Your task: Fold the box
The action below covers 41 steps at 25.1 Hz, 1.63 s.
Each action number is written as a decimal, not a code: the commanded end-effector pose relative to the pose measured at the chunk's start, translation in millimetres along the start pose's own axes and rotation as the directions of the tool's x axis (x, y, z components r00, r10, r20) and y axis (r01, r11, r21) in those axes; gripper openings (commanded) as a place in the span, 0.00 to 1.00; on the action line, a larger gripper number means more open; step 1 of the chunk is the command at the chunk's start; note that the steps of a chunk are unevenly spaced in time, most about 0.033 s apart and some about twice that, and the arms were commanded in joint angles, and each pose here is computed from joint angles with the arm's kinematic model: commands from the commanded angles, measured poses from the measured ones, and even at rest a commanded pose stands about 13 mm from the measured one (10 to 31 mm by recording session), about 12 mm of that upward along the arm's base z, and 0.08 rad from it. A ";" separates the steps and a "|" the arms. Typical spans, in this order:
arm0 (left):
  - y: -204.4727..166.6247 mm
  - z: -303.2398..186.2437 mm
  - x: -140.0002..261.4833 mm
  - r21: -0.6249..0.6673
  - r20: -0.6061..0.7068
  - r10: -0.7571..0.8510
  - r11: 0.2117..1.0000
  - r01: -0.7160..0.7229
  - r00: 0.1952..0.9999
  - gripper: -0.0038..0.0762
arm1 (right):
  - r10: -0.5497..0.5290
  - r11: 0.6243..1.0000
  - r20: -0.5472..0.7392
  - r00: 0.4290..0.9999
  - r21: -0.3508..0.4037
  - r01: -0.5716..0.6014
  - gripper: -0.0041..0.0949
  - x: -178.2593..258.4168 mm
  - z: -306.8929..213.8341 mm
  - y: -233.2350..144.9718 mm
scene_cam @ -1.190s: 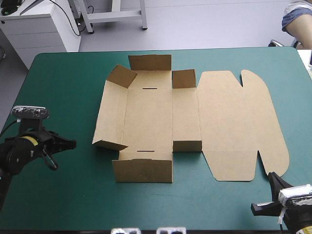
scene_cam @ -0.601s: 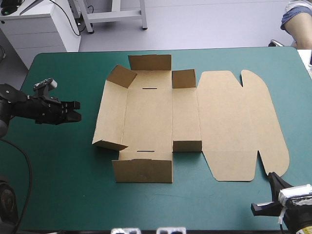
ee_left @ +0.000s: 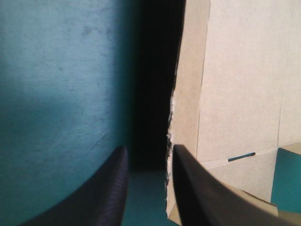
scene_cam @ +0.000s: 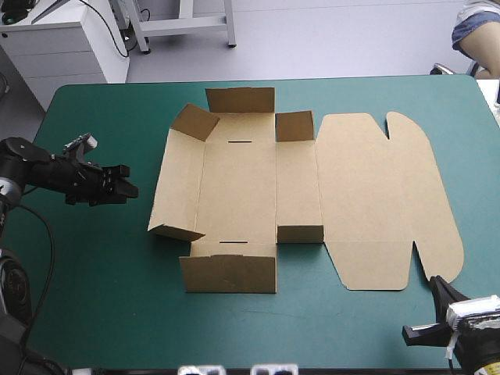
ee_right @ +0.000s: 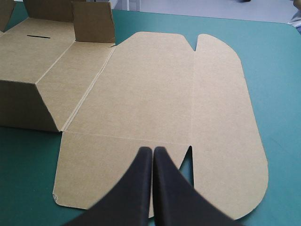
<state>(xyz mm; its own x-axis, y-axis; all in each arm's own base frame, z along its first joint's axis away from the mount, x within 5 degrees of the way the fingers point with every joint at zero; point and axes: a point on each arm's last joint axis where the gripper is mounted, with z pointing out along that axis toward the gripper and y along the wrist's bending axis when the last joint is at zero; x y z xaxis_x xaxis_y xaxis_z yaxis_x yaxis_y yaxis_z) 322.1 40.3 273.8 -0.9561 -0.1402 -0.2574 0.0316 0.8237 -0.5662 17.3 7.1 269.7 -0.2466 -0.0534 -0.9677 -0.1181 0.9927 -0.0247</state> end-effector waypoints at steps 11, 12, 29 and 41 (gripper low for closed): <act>-27.8 35.9 -7.8 0.034 -0.073 0.063 0.998 -0.060 0.995 0.71 | -0.003 1.000 0.109 0.994 0.002 0.003 0.04 -15.2 -7.0 -0.3; -28.1 40.8 -7.9 0.040 -0.087 0.062 0.997 -0.058 0.994 0.71 | -0.003 1.000 0.109 0.994 0.002 0.003 0.04 -15.2 -7.0 -0.3; -54.4 82.5 -8.3 0.158 -0.137 0.068 0.986 -0.046 0.988 0.05 | -0.001 1.000 0.109 0.994 0.002 0.000 0.04 -15.2 -7.0 -0.3; -78.0 67.9 -9.2 0.316 -0.170 0.052 0.949 0.004 0.984 0.04 | -0.001 1.000 0.109 0.994 0.002 0.000 0.04 -15.2 -7.0 -0.3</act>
<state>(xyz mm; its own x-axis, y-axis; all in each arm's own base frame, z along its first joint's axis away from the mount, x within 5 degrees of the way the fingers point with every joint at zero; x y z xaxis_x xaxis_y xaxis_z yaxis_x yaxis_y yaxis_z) 353.5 -50.2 225.0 -0.9961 -0.0384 -0.0789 0.0295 0.7008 -0.7127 17.3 7.1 269.7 -0.2466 -0.0534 -0.9677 -0.1181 0.9927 -0.0247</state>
